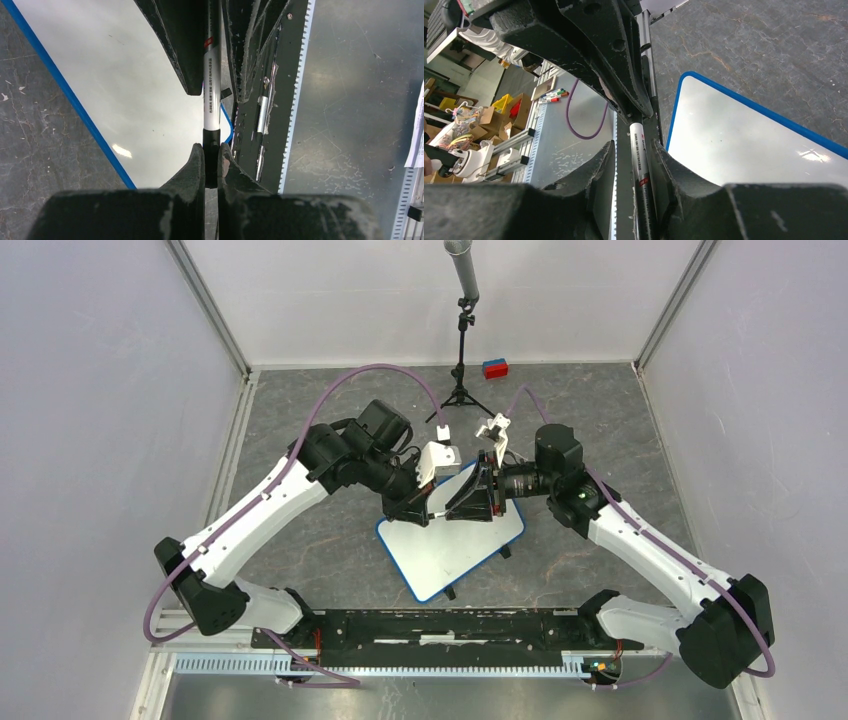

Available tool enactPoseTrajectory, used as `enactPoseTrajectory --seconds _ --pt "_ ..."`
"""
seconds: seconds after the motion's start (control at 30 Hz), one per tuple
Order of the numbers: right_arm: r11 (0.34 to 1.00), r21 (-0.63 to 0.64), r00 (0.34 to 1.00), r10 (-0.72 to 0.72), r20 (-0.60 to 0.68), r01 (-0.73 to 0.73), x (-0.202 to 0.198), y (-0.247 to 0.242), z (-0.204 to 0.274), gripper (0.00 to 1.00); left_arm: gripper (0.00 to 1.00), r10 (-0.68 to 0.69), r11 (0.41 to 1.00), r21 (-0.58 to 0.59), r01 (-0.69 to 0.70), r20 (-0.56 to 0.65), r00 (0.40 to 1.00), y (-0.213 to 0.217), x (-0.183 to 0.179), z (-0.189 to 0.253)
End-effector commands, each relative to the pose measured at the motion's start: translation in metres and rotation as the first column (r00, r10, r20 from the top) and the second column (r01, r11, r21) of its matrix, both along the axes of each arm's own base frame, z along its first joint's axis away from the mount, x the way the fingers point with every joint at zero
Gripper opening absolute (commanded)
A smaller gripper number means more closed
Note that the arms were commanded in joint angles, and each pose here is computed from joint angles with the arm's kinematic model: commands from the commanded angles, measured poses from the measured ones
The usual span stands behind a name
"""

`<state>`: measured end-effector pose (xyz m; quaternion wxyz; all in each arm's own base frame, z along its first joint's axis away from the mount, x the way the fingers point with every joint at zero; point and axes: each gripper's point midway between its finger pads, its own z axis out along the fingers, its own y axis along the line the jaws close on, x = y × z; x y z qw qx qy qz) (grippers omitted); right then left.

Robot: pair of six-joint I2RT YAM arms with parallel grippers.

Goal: Write a sentence on the whiteboard
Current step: Open the whiteboard marker at the center of the board.

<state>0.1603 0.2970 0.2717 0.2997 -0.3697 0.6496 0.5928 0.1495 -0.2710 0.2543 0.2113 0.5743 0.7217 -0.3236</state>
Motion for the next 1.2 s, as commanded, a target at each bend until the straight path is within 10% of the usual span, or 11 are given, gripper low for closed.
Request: enactPoseTrajectory --seconds 0.0,0.17,0.43,1.17 --pt "1.000 0.024 1.000 0.017 0.025 -0.018 -0.003 0.003 0.006 0.36 0.02 -0.016 1.000 -0.017 0.017 0.061 0.998 -0.006 0.006 0.011" --pt "1.000 0.024 1.000 0.019 0.022 -0.019 -0.004 0.003 0.005 0.33 0.02 -0.027 0.999 -0.015 0.028 0.067 0.997 -0.008 0.005 0.012" --pt "0.999 0.022 0.999 0.032 0.037 -0.033 -0.005 0.003 0.005 0.00 0.02 -0.020 1.000 -0.012 0.020 0.076 0.997 -0.006 0.006 0.012" --pt "0.987 -0.065 0.975 -0.135 0.176 0.148 0.061 -0.055 0.025 0.00 0.02 0.115 0.993 0.018 -0.116 0.048 0.992 0.074 0.022 -0.018"
